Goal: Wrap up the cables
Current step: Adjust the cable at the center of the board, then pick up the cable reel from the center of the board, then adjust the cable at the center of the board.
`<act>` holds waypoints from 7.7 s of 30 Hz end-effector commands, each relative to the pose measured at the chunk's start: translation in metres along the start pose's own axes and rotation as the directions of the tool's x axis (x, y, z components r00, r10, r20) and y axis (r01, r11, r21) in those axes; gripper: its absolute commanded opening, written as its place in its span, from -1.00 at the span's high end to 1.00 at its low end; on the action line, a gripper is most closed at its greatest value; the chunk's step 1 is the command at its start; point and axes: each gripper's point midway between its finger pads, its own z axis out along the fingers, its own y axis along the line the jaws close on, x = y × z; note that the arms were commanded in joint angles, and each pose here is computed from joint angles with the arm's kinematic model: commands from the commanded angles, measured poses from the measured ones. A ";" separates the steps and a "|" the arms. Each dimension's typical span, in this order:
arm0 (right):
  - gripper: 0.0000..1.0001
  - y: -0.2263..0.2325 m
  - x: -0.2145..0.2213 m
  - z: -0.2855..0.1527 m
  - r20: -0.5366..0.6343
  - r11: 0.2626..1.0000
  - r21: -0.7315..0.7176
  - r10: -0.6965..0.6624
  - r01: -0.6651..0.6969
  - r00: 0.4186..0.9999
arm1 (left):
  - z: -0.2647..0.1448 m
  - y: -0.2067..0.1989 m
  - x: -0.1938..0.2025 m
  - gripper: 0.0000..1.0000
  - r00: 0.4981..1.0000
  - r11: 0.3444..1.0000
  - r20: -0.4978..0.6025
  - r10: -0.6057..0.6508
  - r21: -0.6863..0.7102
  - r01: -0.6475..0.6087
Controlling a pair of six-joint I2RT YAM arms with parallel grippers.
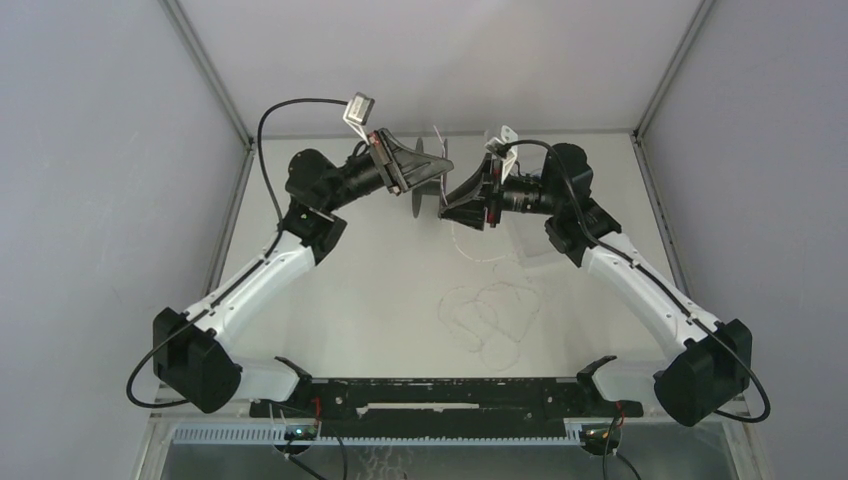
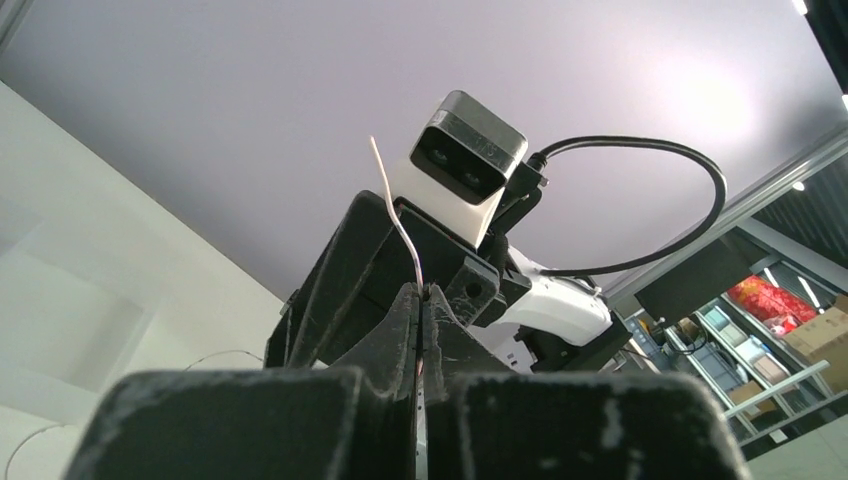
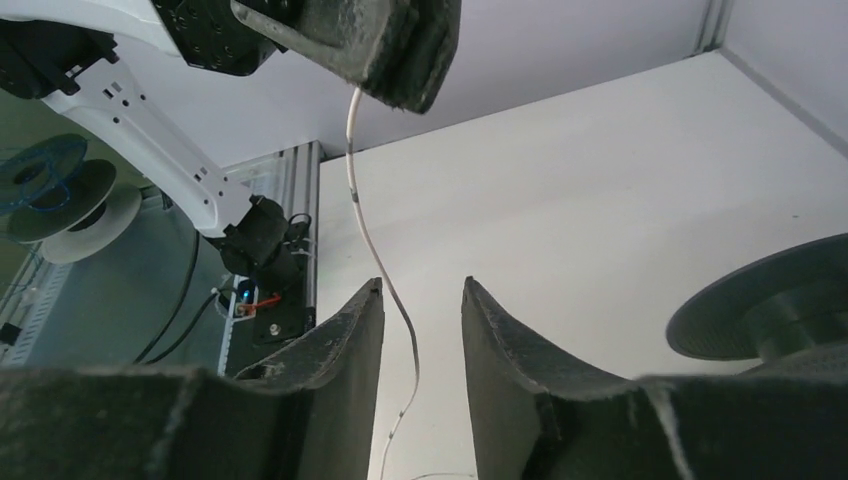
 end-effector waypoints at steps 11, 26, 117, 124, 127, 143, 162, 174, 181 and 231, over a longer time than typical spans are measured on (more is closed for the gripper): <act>1.00 -0.021 -0.035 -0.036 0.069 0.994 0.112 -0.029 0.021 0.997 | -0.018 0.055 -0.042 0.10 0.991 0.980 0.067 0.120 -0.169 -0.107; 1.00 -0.056 -0.018 -0.087 0.053 0.957 0.289 -0.007 -0.008 0.999 | -0.062 0.299 -0.150 -0.74 0.903 0.487 -0.165 0.398 -0.795 -0.360; 1.00 -0.056 0.085 -0.002 -0.650 0.981 0.104 -0.057 0.164 0.758 | -0.145 0.215 0.032 0.99 0.764 0.326 -0.420 0.489 -0.725 -0.607; 1.00 -0.067 0.108 -0.005 -0.719 0.980 0.137 -0.001 0.143 0.695 | -0.142 0.215 0.043 1.00 0.751 0.344 -0.421 0.509 -0.700 -0.625; 1.00 -0.056 0.113 -0.002 -0.712 0.991 0.115 0.034 0.069 0.701 | -0.145 0.218 0.047 0.99 0.753 0.344 -0.419 0.508 -0.703 -0.623; 1.00 -0.008 0.123 0.030 -0.642 0.964 0.005 0.207 -0.266 0.738 | -0.145 0.220 0.044 0.99 0.753 0.291 -0.422 0.505 -0.738 -0.609; 1.00 -0.003 0.127 0.011 -0.665 0.919 -0.023 0.279 -0.393 0.692 | -0.132 0.205 0.053 0.44 0.695 0.364 -0.465 0.548 -0.615 -0.699; 1.00 0.009 0.142 0.035 -0.659 0.854 -0.038 0.368 -0.518 0.656 | -0.138 0.210 0.066 0.38 0.738 0.474 -0.440 0.512 -0.572 -0.670; 1.00 0.009 0.153 0.042 -0.650 0.863 -0.010 0.378 -0.504 0.660 | -0.141 0.209 0.068 0.29 0.780 0.545 -0.388 0.491 -0.562 -0.622; 1.00 -0.019 0.167 0.068 -0.609 0.918 0.151 0.378 -0.366 0.697 | -0.149 0.216 0.075 -0.36 0.855 0.630 -0.333 0.399 -0.578 -0.519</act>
